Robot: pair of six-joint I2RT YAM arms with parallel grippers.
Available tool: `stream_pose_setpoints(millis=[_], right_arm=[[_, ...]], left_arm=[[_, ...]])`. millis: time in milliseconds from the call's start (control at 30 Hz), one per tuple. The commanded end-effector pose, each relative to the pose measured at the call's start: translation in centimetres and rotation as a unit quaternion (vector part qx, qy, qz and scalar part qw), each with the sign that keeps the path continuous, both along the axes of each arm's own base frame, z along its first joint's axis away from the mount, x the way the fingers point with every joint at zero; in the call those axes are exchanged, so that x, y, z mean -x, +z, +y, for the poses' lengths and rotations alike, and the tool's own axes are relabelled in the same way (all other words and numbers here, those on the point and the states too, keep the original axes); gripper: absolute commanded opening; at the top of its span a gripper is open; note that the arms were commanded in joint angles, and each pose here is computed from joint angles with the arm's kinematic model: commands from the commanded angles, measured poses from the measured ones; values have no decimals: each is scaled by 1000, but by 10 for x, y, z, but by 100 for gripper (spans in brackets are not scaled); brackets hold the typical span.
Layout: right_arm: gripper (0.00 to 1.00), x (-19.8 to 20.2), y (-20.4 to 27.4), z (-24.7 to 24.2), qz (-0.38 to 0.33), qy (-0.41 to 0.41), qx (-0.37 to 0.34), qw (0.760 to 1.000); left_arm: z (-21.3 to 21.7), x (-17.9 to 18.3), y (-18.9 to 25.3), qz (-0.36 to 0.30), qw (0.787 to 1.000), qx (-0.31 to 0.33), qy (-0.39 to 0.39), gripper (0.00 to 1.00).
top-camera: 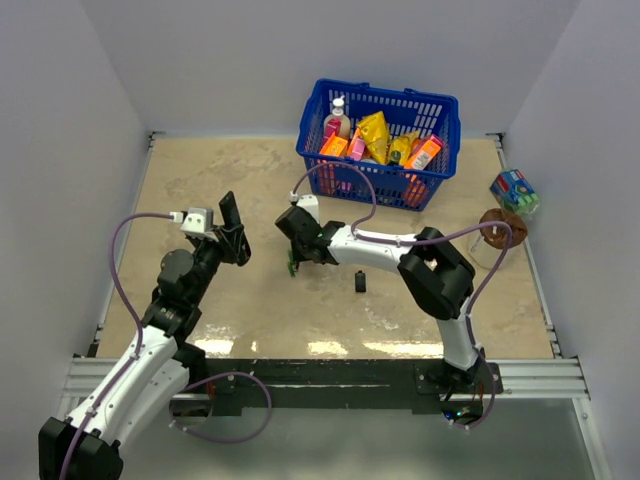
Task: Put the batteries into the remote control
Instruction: Adjust the battery at the center of the board.
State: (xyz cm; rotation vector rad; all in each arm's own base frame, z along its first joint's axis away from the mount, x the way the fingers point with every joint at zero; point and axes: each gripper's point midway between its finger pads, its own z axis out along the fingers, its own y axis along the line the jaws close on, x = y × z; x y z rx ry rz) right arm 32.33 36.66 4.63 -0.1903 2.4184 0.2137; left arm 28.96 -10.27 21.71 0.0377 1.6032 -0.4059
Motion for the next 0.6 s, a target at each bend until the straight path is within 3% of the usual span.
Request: stream_pose_setpoints(millis=[0, 567], right_arm=[[29, -13, 11, 8, -9, -16, -23, 1000], [29, -11, 3, 20, 9, -3, -35, 999]], left_arm=[[-1, -2, 21, -44, 999, 4, -5, 0], [-3, -1, 23, -47, 999, 7, -11, 0]])
